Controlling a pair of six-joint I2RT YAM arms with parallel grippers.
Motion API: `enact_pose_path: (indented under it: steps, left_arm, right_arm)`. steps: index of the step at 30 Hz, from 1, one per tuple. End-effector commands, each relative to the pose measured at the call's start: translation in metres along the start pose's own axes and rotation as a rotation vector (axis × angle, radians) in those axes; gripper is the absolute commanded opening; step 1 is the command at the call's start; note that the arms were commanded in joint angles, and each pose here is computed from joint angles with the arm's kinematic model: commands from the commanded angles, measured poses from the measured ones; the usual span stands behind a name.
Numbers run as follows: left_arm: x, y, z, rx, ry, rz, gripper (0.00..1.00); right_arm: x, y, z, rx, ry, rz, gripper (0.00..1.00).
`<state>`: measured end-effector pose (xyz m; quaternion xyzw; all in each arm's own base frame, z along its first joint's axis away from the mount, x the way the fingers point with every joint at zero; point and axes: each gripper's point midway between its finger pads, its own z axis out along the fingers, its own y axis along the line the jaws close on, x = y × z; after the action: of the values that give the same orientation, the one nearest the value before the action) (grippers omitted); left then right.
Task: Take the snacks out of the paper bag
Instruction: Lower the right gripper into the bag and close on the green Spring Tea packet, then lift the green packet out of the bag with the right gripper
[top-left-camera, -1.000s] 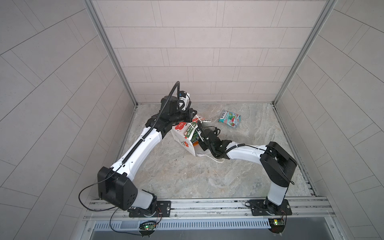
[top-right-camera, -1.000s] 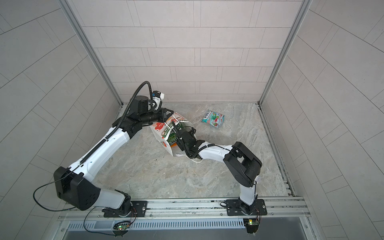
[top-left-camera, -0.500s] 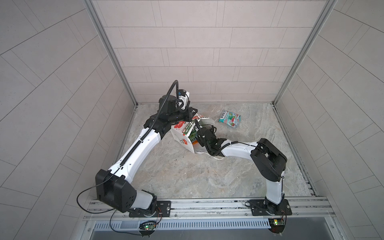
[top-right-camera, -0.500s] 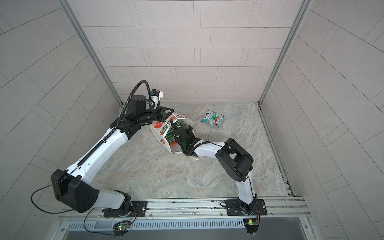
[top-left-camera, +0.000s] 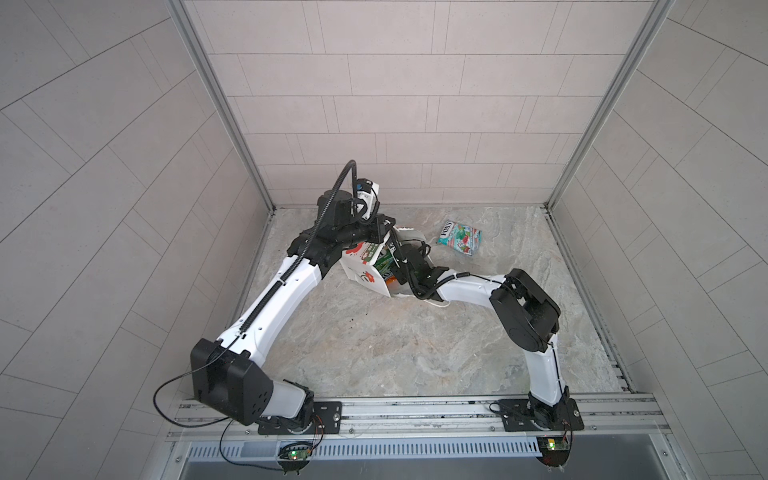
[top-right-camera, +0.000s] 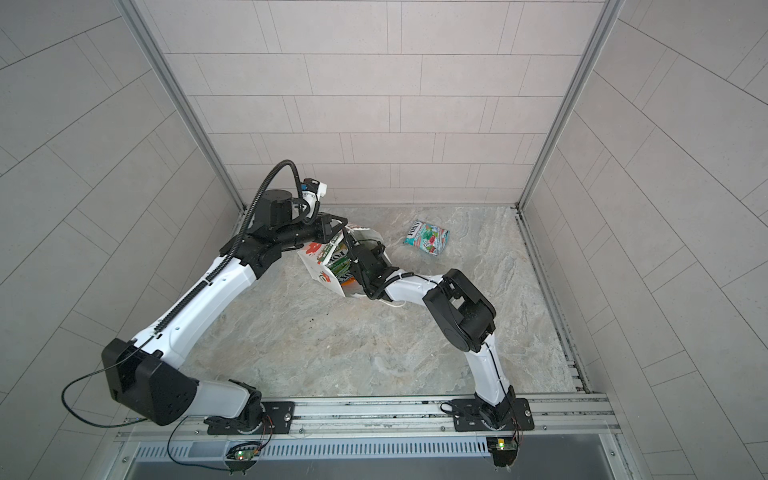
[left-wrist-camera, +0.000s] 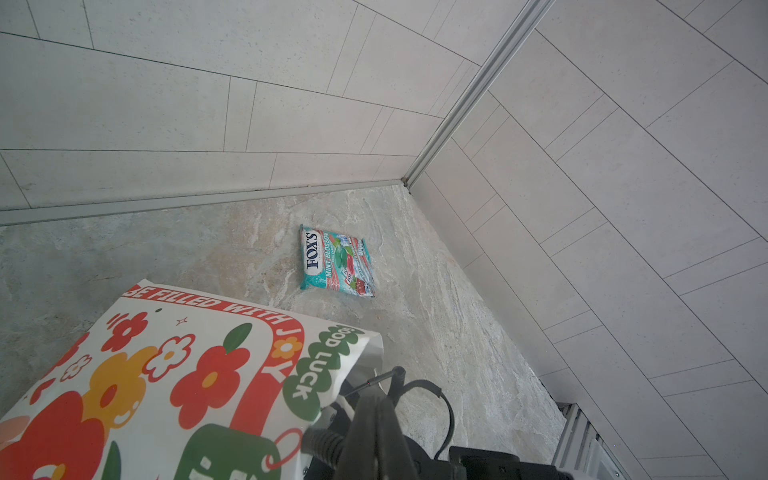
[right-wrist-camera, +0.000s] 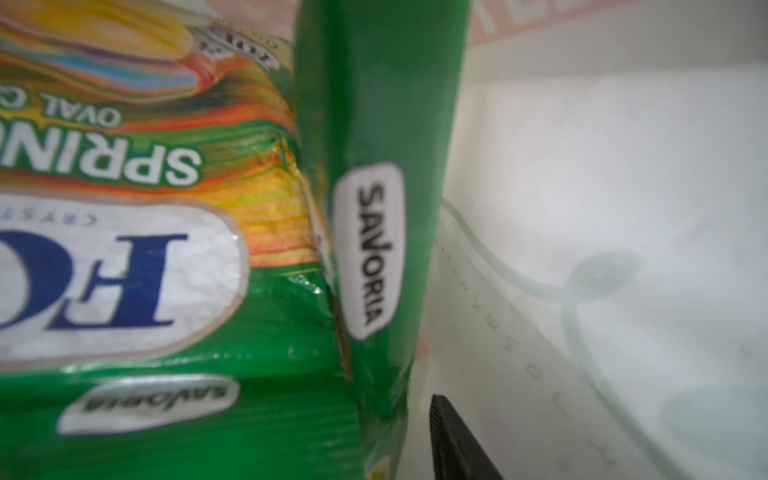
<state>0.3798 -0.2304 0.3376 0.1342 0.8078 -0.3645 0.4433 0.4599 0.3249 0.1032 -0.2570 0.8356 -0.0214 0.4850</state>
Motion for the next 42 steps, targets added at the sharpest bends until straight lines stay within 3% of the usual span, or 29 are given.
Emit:
enact_pose_path:
  steps: [1,4,6,11,13,22,42]
  left_arm:
    - [-0.009,-0.014,-0.01,0.032,-0.038,0.035,0.0]
    - [-0.009,-0.014,-0.01,0.031,-0.039,0.035,0.0]
    - [-0.009,-0.013,-0.01,0.026,-0.04,0.035,0.0]
    - [-0.01,-0.008,-0.012,-0.004,-0.048,0.042,0.0]
    - [-0.009,-0.004,-0.012,-0.024,-0.049,0.043,0.0]
    - [-0.01,0.02,-0.017,-0.161,-0.075,0.039,0.0]
    - [-0.007,0.031,-0.014,-0.207,-0.082,0.031,0.0]
  right_arm:
    - [0.003,0.003,0.009,-0.037,0.018,0.018,0.5]
    - [0.001,0.006,0.014,-0.071,0.011,0.018,0.51]
    - [-0.003,0.008,0.016,-0.098,-0.001,0.022,0.45]
    - [-0.014,0.011,0.011,-0.164,-0.041,0.02,0.08]
    - [-0.019,0.01,0.004,-0.174,-0.054,0.025,0.0]
    - [-0.034,-0.006,-0.042,-0.19,-0.111,0.076,0.0]
    - [-0.032,-0.033,-0.14,-0.246,-0.141,0.077,0.0]
